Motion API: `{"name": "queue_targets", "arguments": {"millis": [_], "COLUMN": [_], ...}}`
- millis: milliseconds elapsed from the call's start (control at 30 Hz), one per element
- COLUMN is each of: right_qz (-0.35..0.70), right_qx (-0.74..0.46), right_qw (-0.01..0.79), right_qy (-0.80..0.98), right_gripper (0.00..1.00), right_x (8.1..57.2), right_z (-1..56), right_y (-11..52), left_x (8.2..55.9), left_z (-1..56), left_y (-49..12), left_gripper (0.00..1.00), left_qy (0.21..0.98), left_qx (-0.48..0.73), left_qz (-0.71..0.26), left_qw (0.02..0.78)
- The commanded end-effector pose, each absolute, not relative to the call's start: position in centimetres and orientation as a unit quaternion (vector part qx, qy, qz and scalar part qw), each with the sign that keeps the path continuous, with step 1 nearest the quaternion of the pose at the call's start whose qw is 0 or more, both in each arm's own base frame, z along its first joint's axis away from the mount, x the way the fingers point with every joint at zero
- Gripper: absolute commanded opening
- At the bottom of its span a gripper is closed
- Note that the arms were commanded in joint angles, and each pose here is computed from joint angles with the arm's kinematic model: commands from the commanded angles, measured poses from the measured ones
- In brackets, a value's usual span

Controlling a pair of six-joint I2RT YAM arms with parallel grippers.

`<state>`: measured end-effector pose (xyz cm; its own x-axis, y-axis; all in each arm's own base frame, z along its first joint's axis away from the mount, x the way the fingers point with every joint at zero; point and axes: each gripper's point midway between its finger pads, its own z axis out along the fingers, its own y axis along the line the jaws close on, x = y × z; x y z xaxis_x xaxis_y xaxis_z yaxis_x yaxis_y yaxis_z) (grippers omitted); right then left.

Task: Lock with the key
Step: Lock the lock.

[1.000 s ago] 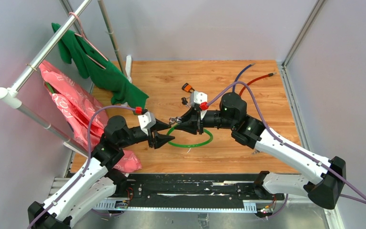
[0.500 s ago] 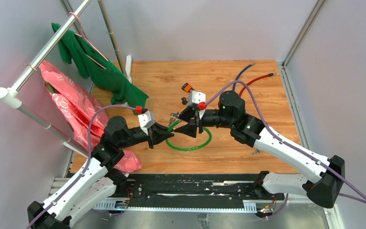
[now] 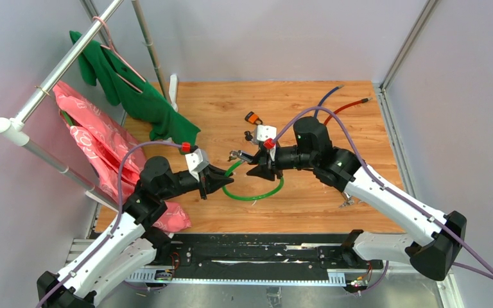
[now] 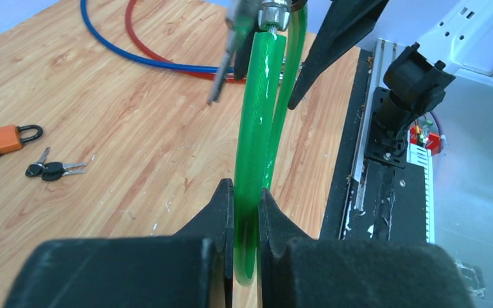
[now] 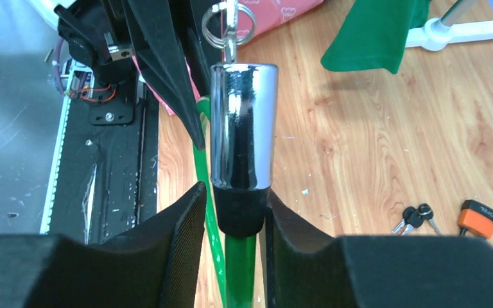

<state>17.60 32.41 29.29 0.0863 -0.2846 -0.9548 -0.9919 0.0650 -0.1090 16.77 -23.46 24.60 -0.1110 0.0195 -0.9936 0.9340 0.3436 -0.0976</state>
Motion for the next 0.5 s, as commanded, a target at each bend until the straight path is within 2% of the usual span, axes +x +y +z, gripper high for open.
{"name": "queue_targets", "arguments": {"millis": [0,100,167,467], "right_qz": [0.372,0.369,0.362,0.362], "right_qx": [-0.577,-0.573,-0.569,-0.532], "right_qw": [0.457,0.464,0.472,0.511], "right_qy": [0.566,0.566,0.568,0.570], "right_gripper": [0.26,0.07,0.00,0.00], "right_x": [17.7,17.9,18.1,19.0], "right_z": [29.2,29.8,30.1,32.1], "right_y": [31.9,31.9,31.7,30.3], "left_x": [16.6,17.2,17.6,17.4], "left_z": [25.5,23.8,22.2,20.2], "left_y": [-23.5,-23.1,-22.6,-22.0], "left_gripper": [0.00,0.00,0.00,0.00], "left_qy": [0.593,0.612,0.631,0.647], "left_qx": [0.399,0.405,0.409,0.423], "left_qz": [-0.419,-0.395,-0.372,-0.352], "left_qw": [0.560,0.553,0.545,0.528]}}
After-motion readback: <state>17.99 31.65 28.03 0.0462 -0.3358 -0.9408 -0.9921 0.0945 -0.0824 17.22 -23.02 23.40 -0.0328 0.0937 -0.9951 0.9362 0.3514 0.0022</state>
